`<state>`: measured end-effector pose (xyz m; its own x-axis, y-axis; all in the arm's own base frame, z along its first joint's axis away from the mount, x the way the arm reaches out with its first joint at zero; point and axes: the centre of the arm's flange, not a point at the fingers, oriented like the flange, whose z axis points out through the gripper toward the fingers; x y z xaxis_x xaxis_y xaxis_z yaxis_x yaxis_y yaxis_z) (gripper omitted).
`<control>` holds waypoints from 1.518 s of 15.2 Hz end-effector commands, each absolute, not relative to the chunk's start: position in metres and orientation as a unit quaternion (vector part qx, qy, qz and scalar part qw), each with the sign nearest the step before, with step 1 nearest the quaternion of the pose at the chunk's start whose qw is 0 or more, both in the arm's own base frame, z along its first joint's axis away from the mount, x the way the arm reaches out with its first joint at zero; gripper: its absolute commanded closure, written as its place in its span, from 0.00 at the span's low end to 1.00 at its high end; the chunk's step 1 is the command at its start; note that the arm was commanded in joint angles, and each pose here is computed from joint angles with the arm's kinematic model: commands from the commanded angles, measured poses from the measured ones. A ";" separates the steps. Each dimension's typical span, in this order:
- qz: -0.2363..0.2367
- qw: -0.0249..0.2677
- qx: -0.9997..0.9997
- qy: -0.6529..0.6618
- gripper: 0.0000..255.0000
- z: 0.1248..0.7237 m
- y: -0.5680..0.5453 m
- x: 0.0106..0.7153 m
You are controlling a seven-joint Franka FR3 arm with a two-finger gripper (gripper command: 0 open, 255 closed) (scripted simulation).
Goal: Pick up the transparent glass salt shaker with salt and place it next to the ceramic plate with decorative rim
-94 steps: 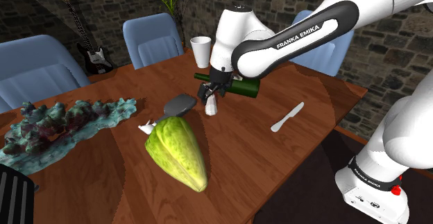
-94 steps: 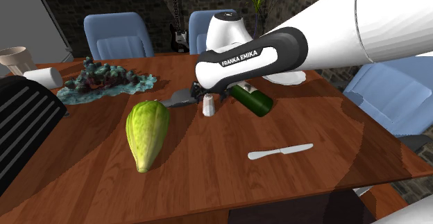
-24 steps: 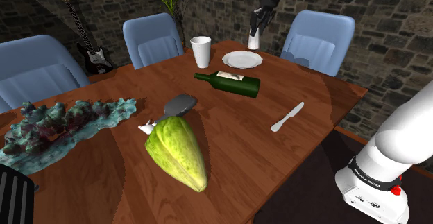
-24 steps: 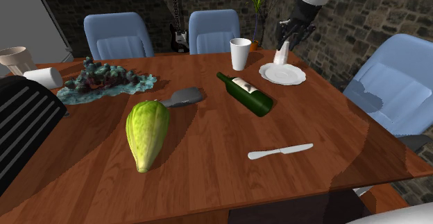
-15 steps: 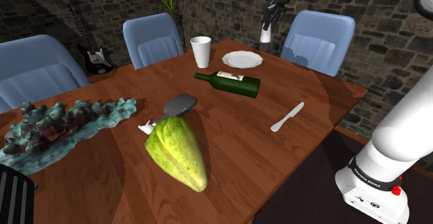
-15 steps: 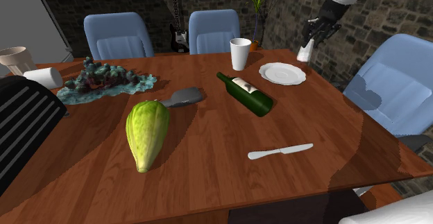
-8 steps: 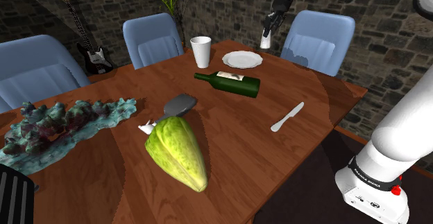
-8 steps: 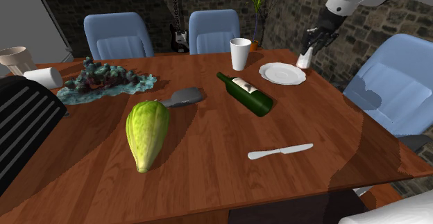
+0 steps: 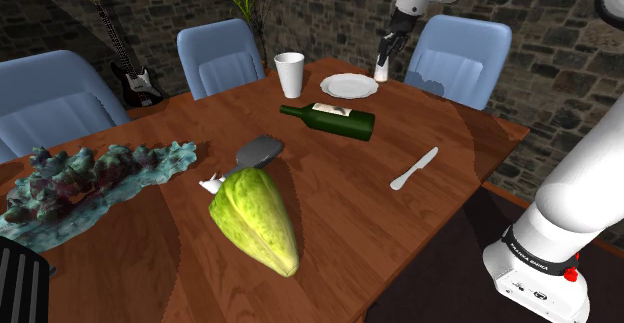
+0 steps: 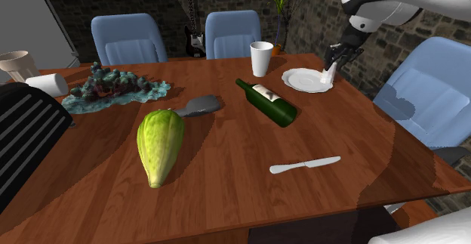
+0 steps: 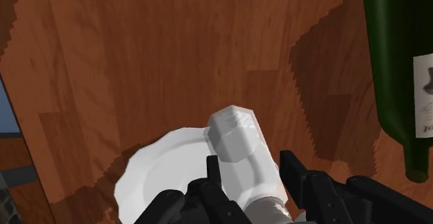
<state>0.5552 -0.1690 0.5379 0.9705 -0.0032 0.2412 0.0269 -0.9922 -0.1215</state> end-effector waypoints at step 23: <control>-0.122 0.062 -0.991 -0.006 1.00 0.447 -0.168 0.555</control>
